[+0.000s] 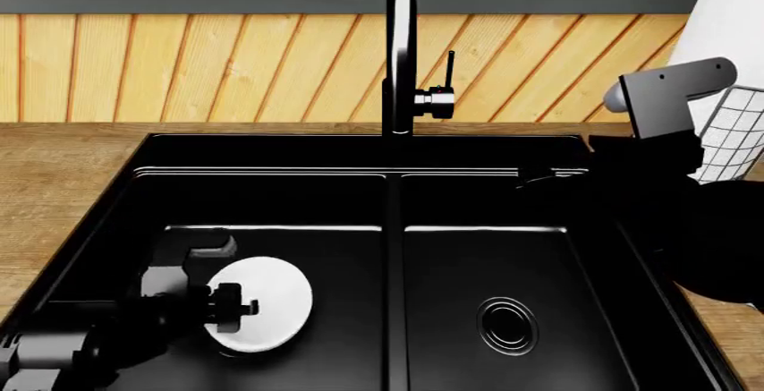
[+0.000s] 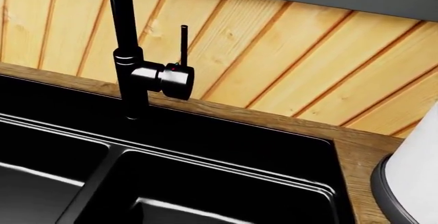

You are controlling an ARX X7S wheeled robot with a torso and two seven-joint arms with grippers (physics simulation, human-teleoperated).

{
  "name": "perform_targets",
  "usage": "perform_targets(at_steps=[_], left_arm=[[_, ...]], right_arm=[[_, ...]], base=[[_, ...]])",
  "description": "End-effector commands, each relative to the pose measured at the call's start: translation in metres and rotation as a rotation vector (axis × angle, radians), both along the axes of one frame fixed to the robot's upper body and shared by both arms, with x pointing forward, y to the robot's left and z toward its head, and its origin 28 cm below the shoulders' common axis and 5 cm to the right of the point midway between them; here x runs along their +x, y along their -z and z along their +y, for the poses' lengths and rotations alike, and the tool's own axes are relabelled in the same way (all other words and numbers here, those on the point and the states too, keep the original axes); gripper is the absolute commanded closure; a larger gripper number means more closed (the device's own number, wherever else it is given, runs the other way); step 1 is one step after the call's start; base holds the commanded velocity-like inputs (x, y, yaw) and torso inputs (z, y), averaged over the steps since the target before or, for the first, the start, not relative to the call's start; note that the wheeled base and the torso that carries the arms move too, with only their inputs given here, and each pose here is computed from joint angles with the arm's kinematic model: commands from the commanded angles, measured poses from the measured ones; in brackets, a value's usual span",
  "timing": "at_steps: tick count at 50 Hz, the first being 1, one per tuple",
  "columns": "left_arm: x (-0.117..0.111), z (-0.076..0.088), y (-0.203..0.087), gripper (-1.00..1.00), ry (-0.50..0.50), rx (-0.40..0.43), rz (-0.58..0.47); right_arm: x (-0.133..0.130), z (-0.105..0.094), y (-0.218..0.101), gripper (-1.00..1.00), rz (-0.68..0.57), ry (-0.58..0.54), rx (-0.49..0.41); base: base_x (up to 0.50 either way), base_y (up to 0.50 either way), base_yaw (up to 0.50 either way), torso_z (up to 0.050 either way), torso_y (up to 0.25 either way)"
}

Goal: Pick the cup and bowl from the sink and place them on the counter for drying.

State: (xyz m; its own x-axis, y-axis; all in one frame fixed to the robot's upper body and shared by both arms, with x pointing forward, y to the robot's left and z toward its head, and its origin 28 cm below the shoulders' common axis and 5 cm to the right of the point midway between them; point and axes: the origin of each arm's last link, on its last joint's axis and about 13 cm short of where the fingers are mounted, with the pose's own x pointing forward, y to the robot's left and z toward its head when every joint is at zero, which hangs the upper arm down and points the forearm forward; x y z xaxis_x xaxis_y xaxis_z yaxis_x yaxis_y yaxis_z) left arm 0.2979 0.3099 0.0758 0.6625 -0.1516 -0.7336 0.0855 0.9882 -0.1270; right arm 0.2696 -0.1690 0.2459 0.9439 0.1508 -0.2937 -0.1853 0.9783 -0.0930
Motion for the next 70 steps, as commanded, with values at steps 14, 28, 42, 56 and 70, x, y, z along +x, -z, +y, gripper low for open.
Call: perform_targets(at_steps=[14, 28, 42, 56, 70], left_arm=[[0.001, 0.009, -0.034, 1.0, -0.141, 0.114, -0.169], [-0.001, 0.005, -0.075, 1.0, -0.207, -0.005, -0.355], [-0.013, 0.002, -0.101, 1.0, -0.229, -0.107, -0.417], [-0.024, -0.006, -0.139, 1.0, -0.398, -0.059, -0.511], [-0.02, 0.001, -0.17, 1.0, -0.791, 0.032, -0.662]], right_arm=[[0.003, 0.001, 0.003, -1.0, 0.002, 0.004, 0.005], [-0.001, -0.004, 0.005, -1.0, -0.004, 0.022, 0.019], [0.0, -0.003, 0.008, -1.0, 0.0, 0.022, 0.021], [0.001, -0.001, 0.013, -1.0, 0.008, 0.019, 0.021], [-0.001, -0.002, 0.018, -1.0, 0.014, 0.019, 0.027]], base=[[0.0, 0.0, 0.0, 0.0, 0.0], [0.0, 0.0, 0.0, 0.0, 0.0], [0.0, 0.0, 0.0, 0.0, 0.0], [0.0, 0.0, 0.0, 0.0, 0.0], [0.0, 0.0, 0.0, 0.0, 0.0]])
